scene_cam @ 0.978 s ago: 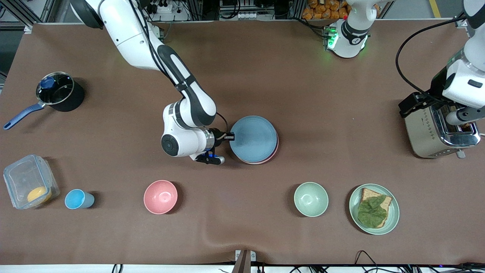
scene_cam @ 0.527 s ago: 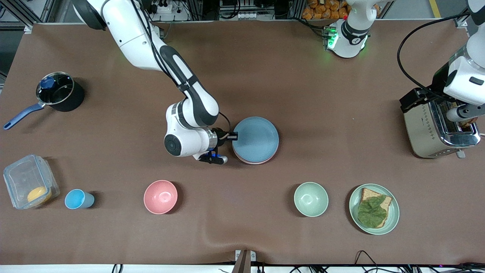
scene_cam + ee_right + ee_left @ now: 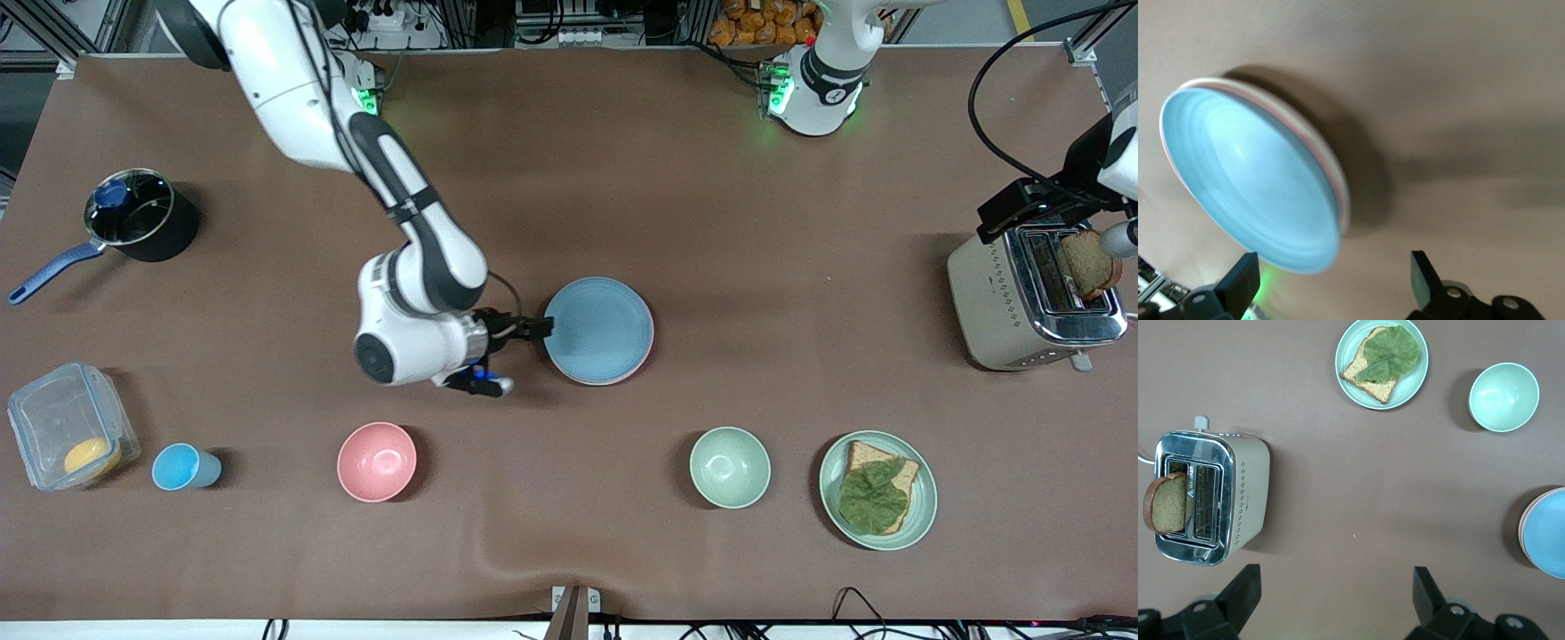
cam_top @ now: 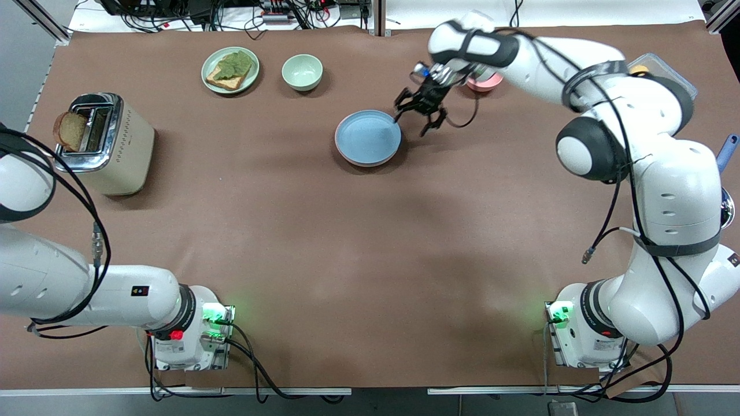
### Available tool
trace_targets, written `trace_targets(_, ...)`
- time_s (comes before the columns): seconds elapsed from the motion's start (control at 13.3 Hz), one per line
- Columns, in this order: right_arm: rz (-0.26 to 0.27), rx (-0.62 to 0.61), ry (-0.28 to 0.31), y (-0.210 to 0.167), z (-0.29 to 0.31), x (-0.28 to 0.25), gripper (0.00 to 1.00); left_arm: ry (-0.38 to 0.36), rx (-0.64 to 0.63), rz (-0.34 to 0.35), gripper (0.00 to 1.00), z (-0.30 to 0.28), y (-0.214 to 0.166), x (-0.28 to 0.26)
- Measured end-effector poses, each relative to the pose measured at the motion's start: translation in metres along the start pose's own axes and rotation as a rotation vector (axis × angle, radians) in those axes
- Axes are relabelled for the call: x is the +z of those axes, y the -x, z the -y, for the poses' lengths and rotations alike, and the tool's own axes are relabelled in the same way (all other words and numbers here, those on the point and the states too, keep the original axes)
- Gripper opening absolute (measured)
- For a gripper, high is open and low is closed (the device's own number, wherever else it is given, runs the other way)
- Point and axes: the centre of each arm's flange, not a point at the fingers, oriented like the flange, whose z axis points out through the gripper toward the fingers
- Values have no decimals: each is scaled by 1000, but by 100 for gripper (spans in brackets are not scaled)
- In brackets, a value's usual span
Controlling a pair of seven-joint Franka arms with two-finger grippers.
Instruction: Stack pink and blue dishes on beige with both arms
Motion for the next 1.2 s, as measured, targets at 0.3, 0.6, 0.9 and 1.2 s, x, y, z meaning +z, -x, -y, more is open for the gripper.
trace_targets(0.3,4,46,133,-24,-103,-137,100,3,16,17,100,-2,3,1)
trace_targets(0.6,-82,-8,321,-9,-181,-239,100,16,39,26,100,-1,7,0)
trace_targets(0.9,-191,-24,426,31,-190,-310,100,16,57,25,100,4,7,-2)
trace_targets(1.2,-342,-33,426,137,-183,-387,100,14,58,34,100,5,11,-3)
